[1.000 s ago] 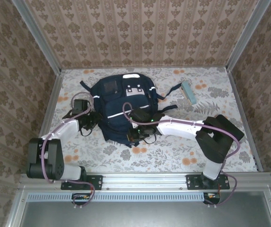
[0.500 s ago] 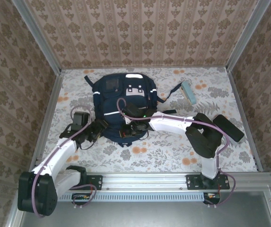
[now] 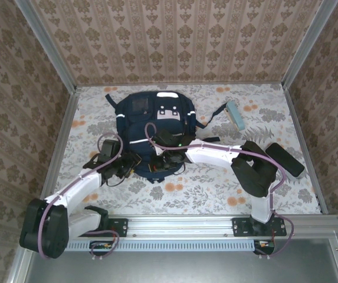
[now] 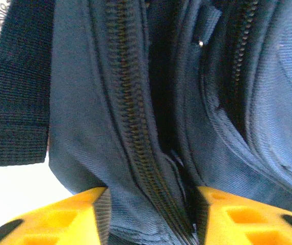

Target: Pack the student bag

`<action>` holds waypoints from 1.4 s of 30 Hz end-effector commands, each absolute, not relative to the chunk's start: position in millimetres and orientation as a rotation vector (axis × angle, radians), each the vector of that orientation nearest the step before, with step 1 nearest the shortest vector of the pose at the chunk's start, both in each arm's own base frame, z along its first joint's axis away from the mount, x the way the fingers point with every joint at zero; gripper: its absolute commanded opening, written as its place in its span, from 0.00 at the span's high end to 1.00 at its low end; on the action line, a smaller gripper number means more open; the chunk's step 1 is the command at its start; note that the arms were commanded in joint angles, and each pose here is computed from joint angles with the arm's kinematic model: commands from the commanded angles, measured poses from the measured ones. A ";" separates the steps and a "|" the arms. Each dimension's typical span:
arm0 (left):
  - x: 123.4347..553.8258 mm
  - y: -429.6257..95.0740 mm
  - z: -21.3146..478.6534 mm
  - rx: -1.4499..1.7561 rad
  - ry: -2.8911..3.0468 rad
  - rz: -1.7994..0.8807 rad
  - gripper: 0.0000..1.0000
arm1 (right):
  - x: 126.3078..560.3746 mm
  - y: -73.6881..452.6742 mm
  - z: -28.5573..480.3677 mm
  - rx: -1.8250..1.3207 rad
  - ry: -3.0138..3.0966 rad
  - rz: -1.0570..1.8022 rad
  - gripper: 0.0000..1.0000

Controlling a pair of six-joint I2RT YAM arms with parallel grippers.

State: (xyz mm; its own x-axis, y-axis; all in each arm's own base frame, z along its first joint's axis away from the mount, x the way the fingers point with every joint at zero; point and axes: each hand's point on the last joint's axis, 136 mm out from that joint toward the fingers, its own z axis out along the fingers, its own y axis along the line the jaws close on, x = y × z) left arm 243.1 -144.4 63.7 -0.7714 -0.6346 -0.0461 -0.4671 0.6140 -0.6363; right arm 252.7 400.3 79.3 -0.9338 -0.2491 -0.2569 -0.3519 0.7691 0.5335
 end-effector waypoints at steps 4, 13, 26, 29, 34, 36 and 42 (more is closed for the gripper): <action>244.6 -128.7 50.7 -0.943 2.563 -0.746 0.77 | 249.3 366.8 85.5 -0.595 2.794 0.611 1.00; 230.5 -100.8 29.4 -0.933 2.589 -0.496 0.90 | 267.5 269.6 90.3 -0.557 2.754 0.105 1.00; 233.9 -100.5 40.6 -0.876 2.590 -0.483 1.00 | 314.8 197.9 88.8 -0.309 2.734 -0.076 1.00; 237.4 -98.6 45.4 -0.864 2.584 -0.475 1.00 | 320.2 197.9 90.6 -0.267 2.739 -0.043 1.00; 245.2 -90.7 63.0 -0.828 2.577 -0.446 0.93 | 305.5 244.2 93.5 -0.380 2.756 0.229 1.00; 245.3 -85.0 71.8 -0.831 2.573 -0.424 0.70 | 295.9 268.9 96.0 -0.454 2.745 0.342 1.00; 240.4 -86.4 93.0 -0.848 2.542 -0.494 0.38 | 280.0 333.5 103.6 -0.570 2.728 0.618 1.00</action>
State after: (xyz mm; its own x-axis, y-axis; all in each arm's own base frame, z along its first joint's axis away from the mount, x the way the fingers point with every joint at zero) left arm 248.0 -91.7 84.8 -0.7259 -0.6332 -0.2685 -0.4744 0.7437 -0.4711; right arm 285.0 292.4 87.5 -0.8916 -0.2987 -0.3402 -0.3843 0.8967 0.2198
